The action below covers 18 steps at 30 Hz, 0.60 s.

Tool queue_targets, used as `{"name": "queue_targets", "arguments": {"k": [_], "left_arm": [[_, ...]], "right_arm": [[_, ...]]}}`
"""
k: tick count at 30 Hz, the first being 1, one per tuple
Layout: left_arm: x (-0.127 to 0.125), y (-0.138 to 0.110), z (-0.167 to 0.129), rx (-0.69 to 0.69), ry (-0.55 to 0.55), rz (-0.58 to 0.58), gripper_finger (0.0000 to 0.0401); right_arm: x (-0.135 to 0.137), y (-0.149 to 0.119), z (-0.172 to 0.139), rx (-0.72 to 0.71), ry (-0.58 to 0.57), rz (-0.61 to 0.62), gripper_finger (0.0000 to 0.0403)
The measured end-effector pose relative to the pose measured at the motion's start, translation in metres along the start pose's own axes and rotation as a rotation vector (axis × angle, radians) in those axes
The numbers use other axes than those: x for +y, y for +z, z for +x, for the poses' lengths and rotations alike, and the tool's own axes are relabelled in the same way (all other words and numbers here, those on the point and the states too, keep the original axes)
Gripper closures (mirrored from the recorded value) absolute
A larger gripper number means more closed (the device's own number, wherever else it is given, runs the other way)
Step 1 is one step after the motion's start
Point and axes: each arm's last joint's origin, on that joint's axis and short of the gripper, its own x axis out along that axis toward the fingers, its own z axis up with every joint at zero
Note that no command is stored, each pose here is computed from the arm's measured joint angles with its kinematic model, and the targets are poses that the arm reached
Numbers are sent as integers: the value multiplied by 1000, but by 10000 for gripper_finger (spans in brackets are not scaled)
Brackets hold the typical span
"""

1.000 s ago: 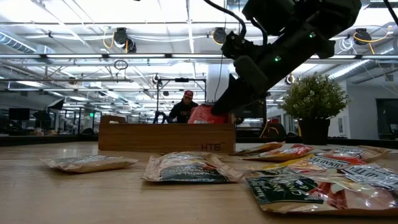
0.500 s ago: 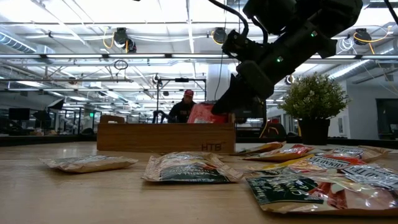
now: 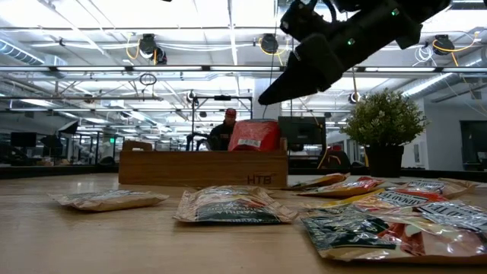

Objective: Pick & Place Tea
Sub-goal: Put the red tea bag into the right section of the wooden organizer

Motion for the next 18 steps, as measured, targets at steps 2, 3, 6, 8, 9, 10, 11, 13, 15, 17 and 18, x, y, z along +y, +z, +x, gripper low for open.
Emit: {"name": "queue_targets", "arguments": {"k": [2,3,6,8,9,10,11,13,15,17,18], "left_arm": [[0,0,0,0,0,-4,359],[0,0,0,0,0,-4,359],[1,0,0,0,4,-5,359],[2,0,0,1,6,-7,359],[2,0,0,1,8,-8,359],[3,0,1,1,10,-10,359],[3,0,1,1,11,-11,359],[3,0,1,1,11,-11,359],[4,0,1,1,15,-15,359],[4,0,1,-2,15,-21,359],[4,0,1,-2,15,-24,359]], "right_arm": [[8,3,-4,-28,23,-68,243],[14,6,-7,-57,38,-111,252],[32,17,-15,-91,65,-240,300],[40,34,-21,-60,64,-289,353],[42,44,-24,-34,73,-313,377],[44,52,-25,-7,78,-332,389],[46,61,-25,21,70,-343,393],[48,69,-22,113,46,-386,399],[46,74,-12,193,39,-419,402],[43,71,2,263,39,-431,402],[42,66,10,295,46,-434,402]]}}
